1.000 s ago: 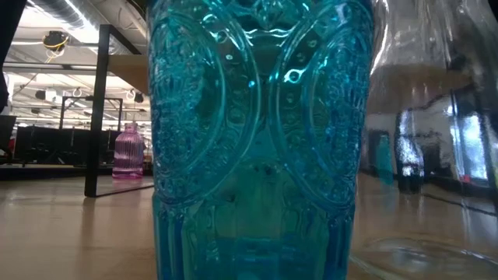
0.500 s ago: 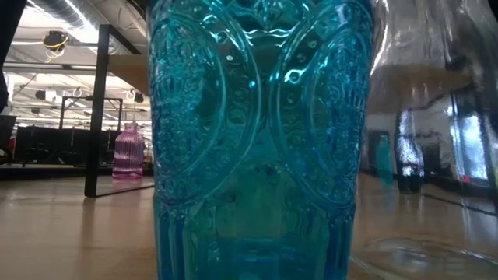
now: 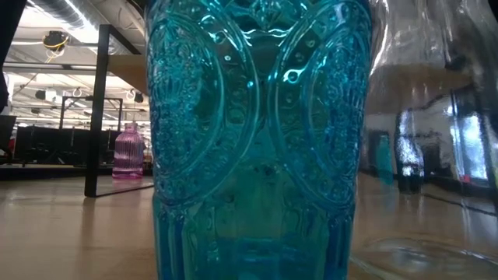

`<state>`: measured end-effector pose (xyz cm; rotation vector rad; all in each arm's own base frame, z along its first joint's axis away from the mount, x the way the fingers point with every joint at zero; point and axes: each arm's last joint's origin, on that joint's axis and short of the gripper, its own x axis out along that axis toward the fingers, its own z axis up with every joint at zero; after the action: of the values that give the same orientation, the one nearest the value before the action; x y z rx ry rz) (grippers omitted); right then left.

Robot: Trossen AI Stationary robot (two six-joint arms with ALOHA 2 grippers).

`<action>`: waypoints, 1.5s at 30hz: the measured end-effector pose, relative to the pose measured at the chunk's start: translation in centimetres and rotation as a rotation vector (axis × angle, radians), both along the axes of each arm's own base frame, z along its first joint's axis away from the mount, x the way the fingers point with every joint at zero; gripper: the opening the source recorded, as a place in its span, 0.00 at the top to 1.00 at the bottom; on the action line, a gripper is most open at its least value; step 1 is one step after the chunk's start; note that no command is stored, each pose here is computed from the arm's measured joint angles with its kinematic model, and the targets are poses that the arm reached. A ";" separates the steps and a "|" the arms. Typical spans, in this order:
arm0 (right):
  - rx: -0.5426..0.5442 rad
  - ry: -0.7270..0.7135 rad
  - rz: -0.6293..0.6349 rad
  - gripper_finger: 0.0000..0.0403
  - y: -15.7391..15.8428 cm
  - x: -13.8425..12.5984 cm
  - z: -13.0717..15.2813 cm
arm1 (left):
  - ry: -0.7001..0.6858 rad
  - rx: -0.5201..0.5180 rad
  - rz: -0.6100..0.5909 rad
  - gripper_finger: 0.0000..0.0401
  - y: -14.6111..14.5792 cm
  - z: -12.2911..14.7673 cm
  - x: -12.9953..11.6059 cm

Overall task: Sort vases onto shelf
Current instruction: Put the transparent vase on the shelf aligned with the other transparent vase, then put the violet vase on the shelf

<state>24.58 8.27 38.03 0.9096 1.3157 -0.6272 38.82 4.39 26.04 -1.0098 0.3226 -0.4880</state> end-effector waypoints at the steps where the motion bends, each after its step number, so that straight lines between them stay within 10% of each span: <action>1: -0.001 0.000 -0.003 0.85 0.0 0.0 0.0 | 0.000 0.000 0.000 1.00 0.0 0.0 0.0; 38: -0.085 -0.182 -0.056 0.85 -0.6 -0.8 3.3 | -0.005 -0.031 -0.006 1.00 0.0 0.3 0.0; 45: -0.232 -0.436 -0.101 0.85 -1.0 -2.1 7.9 | -0.333 -0.141 -0.030 1.00 0.1 6.3 -2.2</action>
<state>22.47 7.27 45.97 0.8648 0.7940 -0.6037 36.60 4.52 32.37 -1.0412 0.0056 -0.7031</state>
